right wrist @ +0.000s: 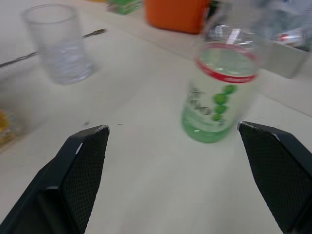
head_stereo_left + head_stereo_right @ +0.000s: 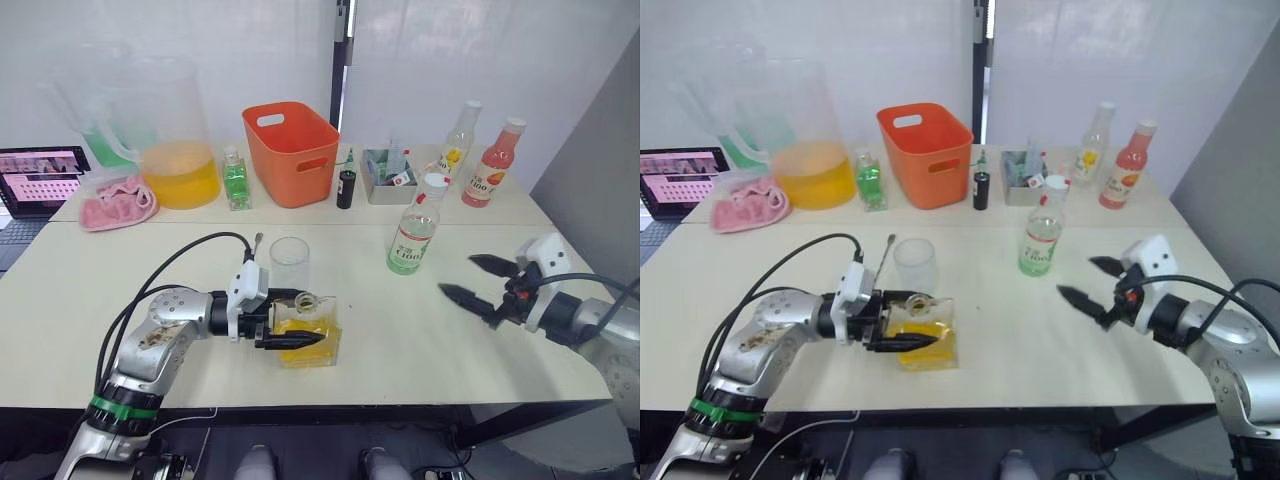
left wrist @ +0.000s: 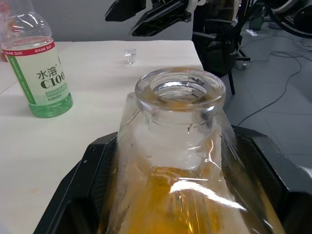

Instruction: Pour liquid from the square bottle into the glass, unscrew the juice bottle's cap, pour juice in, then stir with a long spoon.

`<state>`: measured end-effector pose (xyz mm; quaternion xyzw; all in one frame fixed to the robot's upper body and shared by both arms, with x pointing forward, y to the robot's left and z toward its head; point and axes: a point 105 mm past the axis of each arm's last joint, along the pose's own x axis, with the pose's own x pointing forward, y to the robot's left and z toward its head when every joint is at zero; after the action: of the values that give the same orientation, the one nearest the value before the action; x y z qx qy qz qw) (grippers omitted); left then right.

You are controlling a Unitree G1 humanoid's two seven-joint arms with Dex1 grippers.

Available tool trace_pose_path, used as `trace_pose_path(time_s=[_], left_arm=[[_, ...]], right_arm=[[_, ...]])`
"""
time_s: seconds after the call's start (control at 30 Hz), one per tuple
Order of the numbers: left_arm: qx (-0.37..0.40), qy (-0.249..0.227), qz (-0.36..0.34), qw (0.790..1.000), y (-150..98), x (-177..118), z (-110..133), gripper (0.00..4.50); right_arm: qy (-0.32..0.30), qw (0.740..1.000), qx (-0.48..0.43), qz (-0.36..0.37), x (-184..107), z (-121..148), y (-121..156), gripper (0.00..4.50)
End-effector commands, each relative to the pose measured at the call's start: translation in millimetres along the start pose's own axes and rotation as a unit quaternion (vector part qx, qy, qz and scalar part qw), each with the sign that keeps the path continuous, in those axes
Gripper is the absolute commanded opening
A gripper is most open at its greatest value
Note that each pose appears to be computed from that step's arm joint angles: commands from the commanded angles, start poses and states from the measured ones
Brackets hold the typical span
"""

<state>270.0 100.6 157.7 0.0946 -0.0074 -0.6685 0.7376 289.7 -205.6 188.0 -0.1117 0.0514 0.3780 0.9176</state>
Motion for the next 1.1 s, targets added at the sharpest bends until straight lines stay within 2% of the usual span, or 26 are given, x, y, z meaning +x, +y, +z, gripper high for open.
trace_pose_path(time_s=[0.03, 0.2, 0.4, 0.5, 0.7, 0.8, 1.0, 1.1], left_arm=[[0.019, -0.024, 0.004, 1.0, -8, -13, 23, 2.81], [-0.002, -0.032, 0.058, 0.998, -12, -32, 36, 2.81], [-0.018, -0.042, 0.169, 0.984, -10, -69, 49, 2.81], [-0.031, -0.014, 0.246, 0.969, 4, -107, 51, 2.81], [-0.001, 0.022, 0.312, 0.95, 21, -147, 58, 2.81], [0.03, 0.044, 0.379, 0.924, 49, -164, 57, 2.81], [0.084, 0.074, 0.434, 0.894, 88, -162, 62, 2.81], [0.118, 0.087, 0.433, 0.89, 103, -147, 66, 2.81]], right_arm=[[-0.023, 0.996, -0.004, 0.089, 2, 26, 24, 4.47], [-0.051, 0.987, 0.006, 0.153, 10, 40, 38, 4.47], [-0.066, 0.971, 0.014, 0.23, 19, 48, 55, 4.47], [-0.076, 0.97, 0.017, 0.232, 32, 48, 54, 4.47], [-0.082, 0.966, 0.018, 0.245, 44, 44, 60, 4.47], [-0.104, 0.966, 0.019, 0.235, 54, 50, 63, 4.47], [-0.123, 0.966, 0.027, 0.226, 64, 55, 74, 4.47], [-0.13, 0.969, 0.027, 0.209, 66, 56, 74, 4.47]])
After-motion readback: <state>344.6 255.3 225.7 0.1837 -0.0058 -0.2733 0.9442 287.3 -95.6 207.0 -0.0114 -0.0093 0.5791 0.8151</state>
